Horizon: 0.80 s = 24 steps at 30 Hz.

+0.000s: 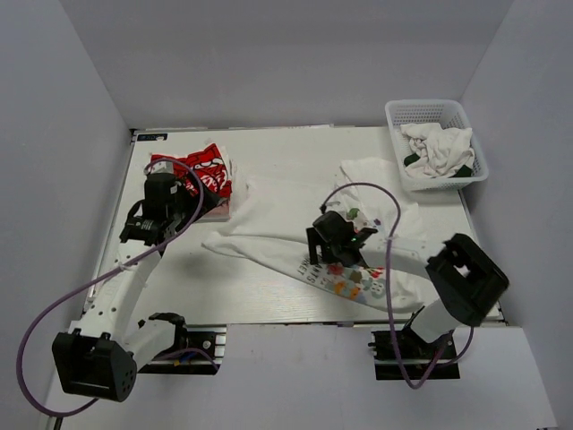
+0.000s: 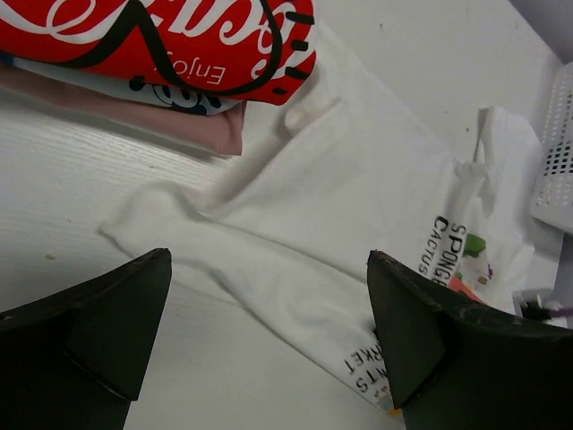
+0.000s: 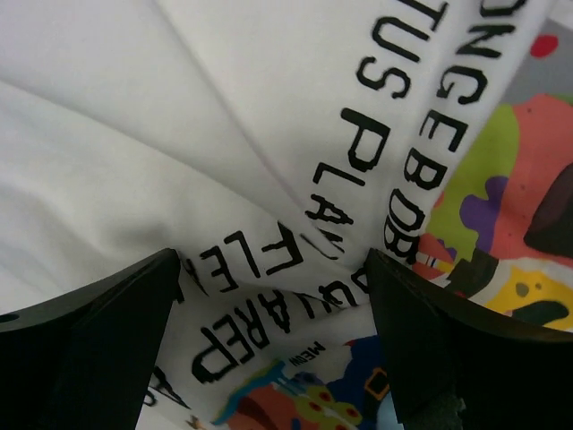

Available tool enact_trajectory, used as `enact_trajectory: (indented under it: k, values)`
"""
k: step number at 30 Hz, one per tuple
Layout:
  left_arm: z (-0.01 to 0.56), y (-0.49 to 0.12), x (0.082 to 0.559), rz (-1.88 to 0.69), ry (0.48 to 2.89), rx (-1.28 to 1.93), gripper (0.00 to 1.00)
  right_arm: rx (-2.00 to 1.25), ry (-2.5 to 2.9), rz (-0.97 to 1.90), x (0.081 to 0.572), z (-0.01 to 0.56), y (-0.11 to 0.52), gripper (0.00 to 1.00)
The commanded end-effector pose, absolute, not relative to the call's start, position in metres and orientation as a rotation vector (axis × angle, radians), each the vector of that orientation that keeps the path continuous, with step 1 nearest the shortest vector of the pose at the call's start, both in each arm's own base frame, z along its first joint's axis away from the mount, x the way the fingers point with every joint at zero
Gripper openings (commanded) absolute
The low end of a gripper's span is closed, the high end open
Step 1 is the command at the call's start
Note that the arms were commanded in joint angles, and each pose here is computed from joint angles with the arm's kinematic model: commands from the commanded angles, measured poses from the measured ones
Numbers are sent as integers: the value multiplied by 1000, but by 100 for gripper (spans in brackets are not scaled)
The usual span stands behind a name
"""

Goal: Fold and stack the t-shirts

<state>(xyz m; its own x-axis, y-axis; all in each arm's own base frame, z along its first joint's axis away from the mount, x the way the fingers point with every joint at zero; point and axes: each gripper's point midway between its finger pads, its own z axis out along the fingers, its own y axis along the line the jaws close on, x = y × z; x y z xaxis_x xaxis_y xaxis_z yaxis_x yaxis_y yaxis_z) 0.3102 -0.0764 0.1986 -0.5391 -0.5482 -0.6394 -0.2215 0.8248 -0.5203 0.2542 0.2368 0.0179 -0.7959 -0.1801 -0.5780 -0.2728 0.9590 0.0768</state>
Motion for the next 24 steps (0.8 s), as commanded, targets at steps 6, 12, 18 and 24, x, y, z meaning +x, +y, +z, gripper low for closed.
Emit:
enact_trajectory:
  k: [6, 12, 18, 24]
  values:
    - [182, -66, 328, -411, 2155, -717, 100, -294, 2561, 156, 197, 39, 172, 90]
    - [164, -48, 355, -312, 2105, -885, 100, -430, 2329, 449, 213, 96, 215, 90]
    - [142, -52, 389, -309, 2134, -987, 100, -439, 2273, 505, 216, 109, 223, 90]
    - [133, -44, 401, -317, 2082, -1059, 100, -433, 2294, 519, 217, 104, 229, 90]
